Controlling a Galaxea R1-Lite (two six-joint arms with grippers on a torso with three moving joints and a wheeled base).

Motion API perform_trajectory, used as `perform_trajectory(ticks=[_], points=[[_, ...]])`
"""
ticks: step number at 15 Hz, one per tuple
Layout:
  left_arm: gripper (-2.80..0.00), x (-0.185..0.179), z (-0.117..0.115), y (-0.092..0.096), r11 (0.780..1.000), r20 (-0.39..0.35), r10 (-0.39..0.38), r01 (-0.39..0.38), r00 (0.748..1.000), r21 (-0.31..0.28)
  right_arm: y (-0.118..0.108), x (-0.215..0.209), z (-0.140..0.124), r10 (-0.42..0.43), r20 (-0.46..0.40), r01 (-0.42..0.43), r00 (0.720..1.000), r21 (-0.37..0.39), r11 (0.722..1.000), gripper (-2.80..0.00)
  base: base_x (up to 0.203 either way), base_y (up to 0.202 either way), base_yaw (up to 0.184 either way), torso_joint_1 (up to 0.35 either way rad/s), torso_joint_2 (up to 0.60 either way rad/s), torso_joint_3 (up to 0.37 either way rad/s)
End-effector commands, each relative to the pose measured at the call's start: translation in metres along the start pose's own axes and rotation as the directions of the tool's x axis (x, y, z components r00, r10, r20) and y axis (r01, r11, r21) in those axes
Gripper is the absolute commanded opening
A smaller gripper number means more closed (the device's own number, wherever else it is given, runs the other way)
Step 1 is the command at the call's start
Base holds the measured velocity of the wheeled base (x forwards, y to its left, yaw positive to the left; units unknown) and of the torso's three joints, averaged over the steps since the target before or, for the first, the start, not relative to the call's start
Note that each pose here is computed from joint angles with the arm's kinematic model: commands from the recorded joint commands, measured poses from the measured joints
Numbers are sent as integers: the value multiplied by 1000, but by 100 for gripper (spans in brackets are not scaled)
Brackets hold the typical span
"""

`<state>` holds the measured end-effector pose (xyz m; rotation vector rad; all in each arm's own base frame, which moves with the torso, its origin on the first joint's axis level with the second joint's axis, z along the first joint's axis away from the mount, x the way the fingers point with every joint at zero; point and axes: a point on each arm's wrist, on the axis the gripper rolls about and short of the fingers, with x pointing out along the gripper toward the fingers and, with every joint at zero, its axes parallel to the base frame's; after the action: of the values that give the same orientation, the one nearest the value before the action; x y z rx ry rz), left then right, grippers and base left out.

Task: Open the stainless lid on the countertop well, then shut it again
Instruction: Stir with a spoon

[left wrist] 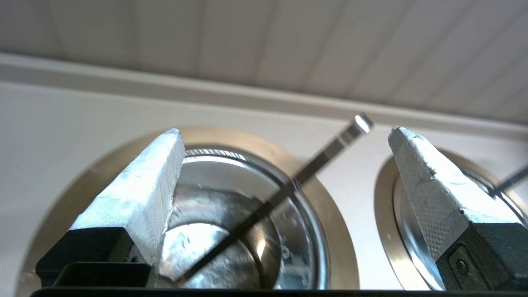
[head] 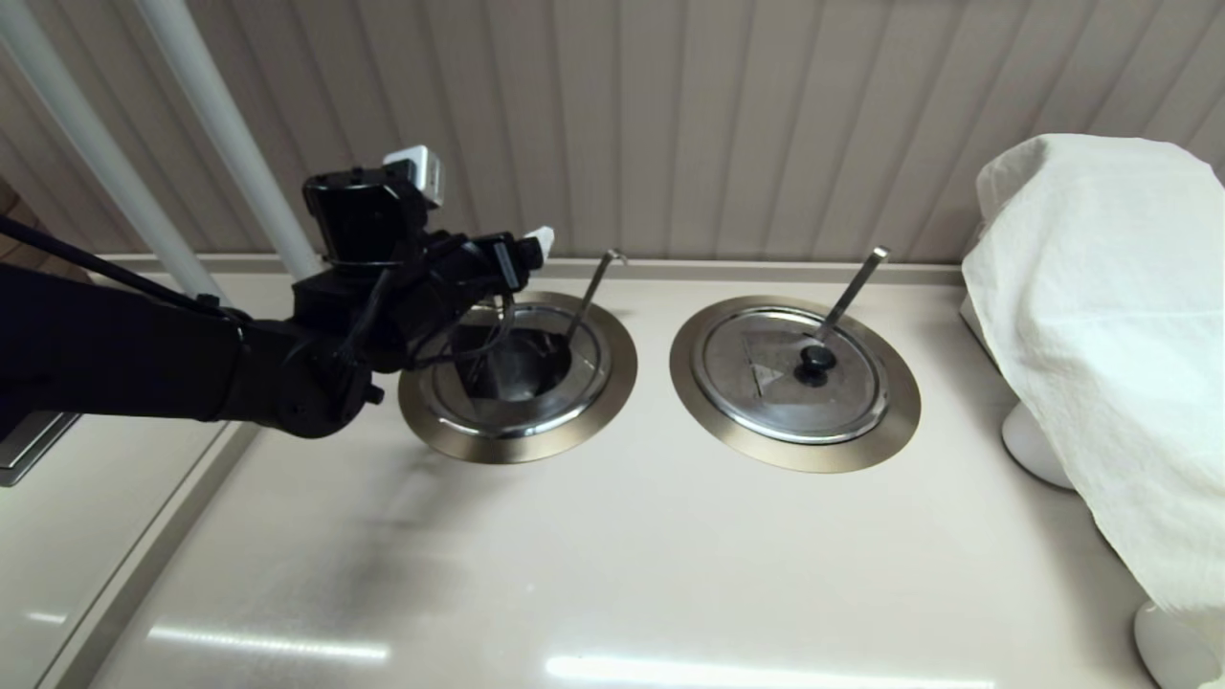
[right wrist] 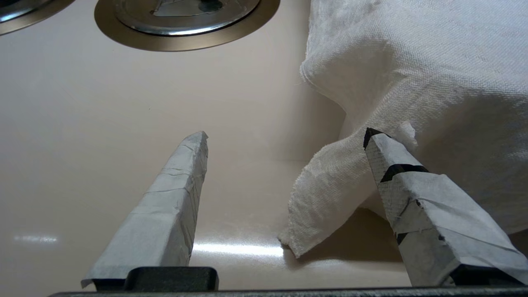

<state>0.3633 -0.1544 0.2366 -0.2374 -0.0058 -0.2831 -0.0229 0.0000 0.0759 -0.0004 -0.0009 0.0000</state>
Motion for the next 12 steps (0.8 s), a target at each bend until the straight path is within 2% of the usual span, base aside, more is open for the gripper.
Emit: perform_trajectory(ticks=[1, 4, 5, 6, 7, 9, 12], points=[[0, 2, -19, 1, 999, -97, -43, 43, 994, 1, 0, 0, 0, 0, -1, 0, 1000, -1, 1000, 0, 0, 0, 0, 0, 0, 0], [0, 15, -35, 18, 1000, -147, 9, -7, 989, 19, 0, 0, 0, 0, 1, 0, 1000, 0, 1000, 0, 0, 0, 0, 0, 0, 0], [0, 20, -42, 31, 997, -160, 51, -42, 986, 58, 0, 0, 0, 0, -1, 0, 1000, -1, 1000, 0, 0, 0, 0, 0, 0, 0], [0, 25, -48, 40, 988, -162, 99, -78, 982, 135, 0, 0, 0, 0, -1, 0, 1000, -1, 1000, 0, 0, 0, 0, 0, 0, 0], [0, 31, -50, 44, 975, -140, 160, -135, 977, 175, 0, 0, 0, 0, 0, 0, 1000, 0, 1000, 0, 0, 0, 0, 0, 0, 0], [0, 39, -34, 41, 971, -87, 177, -159, 980, 180, 0, 0, 0, 0, -1, 0, 1000, -1, 1000, 0, 0, 0, 0, 0, 0, 0], [0, 39, 9, 24, 973, -86, 140, -121, 986, 198, 0, 0, 0, 0, 1, 0, 1000, -1, 1000, 0, 0, 0, 0, 0, 0, 0]])
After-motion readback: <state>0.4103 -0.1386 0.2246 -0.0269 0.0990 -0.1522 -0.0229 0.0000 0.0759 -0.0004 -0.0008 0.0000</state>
